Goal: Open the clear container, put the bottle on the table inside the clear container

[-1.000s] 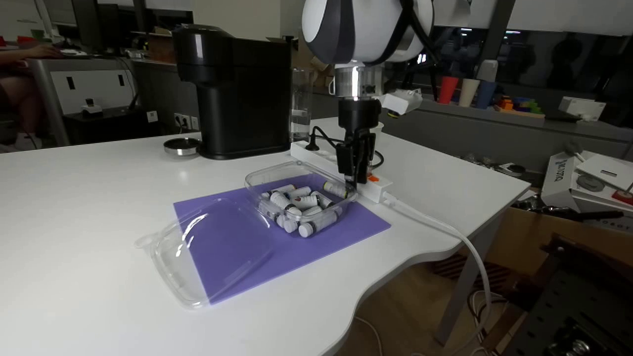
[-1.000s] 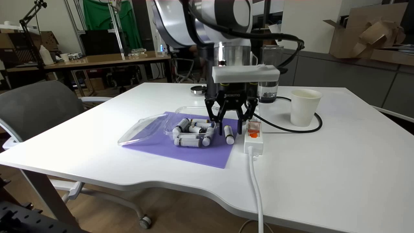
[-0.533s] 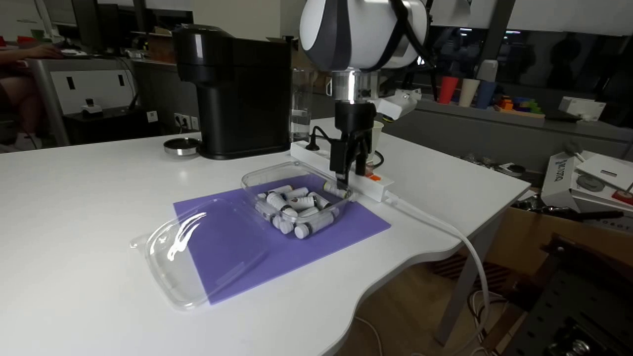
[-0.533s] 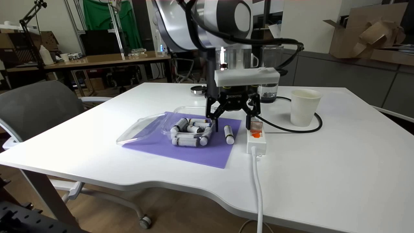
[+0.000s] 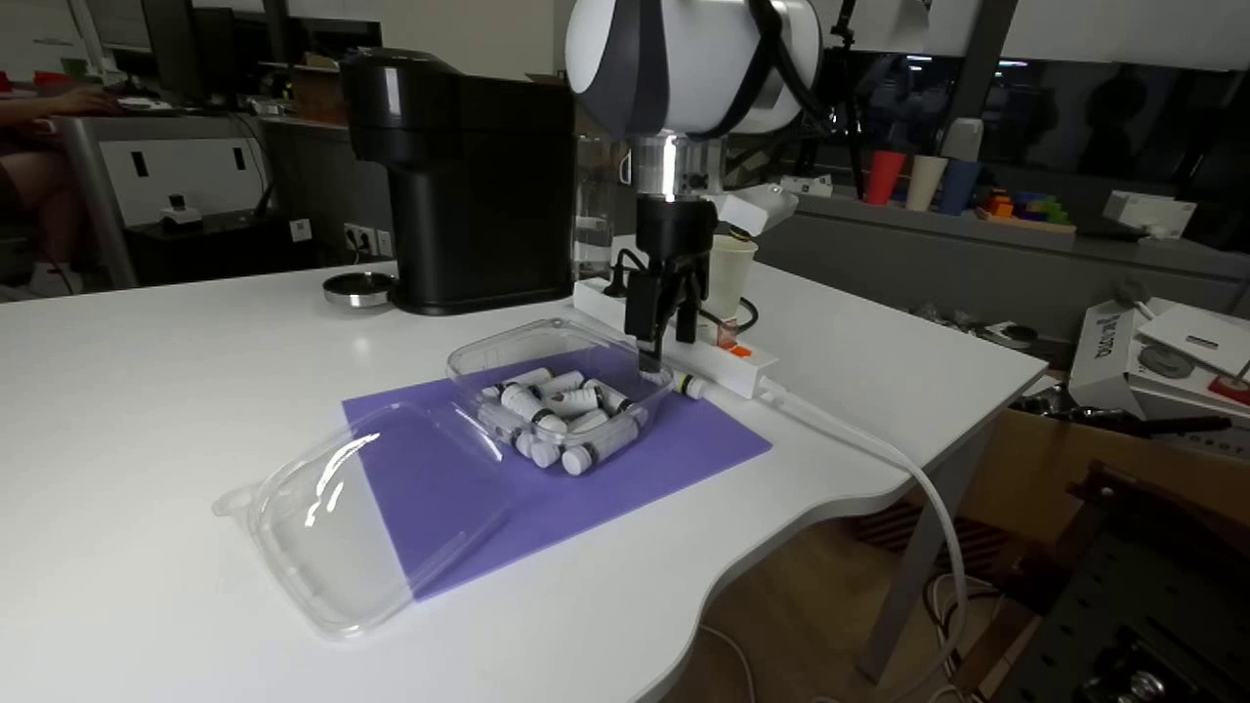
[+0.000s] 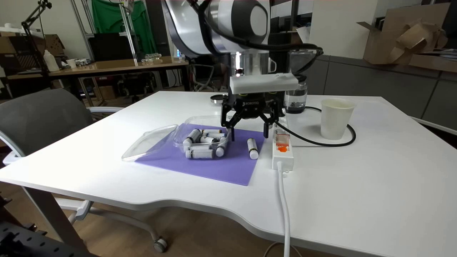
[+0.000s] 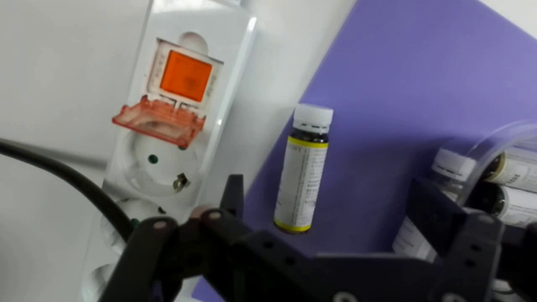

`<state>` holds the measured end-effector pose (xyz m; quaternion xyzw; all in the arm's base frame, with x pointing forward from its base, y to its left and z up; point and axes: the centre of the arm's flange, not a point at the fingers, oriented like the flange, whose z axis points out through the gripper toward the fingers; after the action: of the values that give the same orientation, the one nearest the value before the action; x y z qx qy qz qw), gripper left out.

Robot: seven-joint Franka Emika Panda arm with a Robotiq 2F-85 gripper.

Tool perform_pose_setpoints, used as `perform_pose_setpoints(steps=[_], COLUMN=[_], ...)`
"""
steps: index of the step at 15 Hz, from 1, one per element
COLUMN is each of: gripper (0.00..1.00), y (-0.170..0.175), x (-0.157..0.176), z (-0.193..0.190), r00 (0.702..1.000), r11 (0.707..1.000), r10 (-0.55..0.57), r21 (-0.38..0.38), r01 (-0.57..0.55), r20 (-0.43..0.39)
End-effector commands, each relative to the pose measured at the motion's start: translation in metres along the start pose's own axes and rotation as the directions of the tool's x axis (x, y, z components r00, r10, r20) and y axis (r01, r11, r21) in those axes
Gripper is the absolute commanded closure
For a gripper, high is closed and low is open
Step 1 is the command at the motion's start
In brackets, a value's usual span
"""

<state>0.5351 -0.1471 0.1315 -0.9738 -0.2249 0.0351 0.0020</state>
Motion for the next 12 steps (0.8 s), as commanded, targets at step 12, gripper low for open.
perform_pose_setpoints(steps=[12], gripper=[0.0], y=[-0.004], x=[0.004], z=[0.017], r00=[0.999], r11=[0.999], r10=[0.03], r21=[0.016], r01=[-0.03], r20=[0.026])
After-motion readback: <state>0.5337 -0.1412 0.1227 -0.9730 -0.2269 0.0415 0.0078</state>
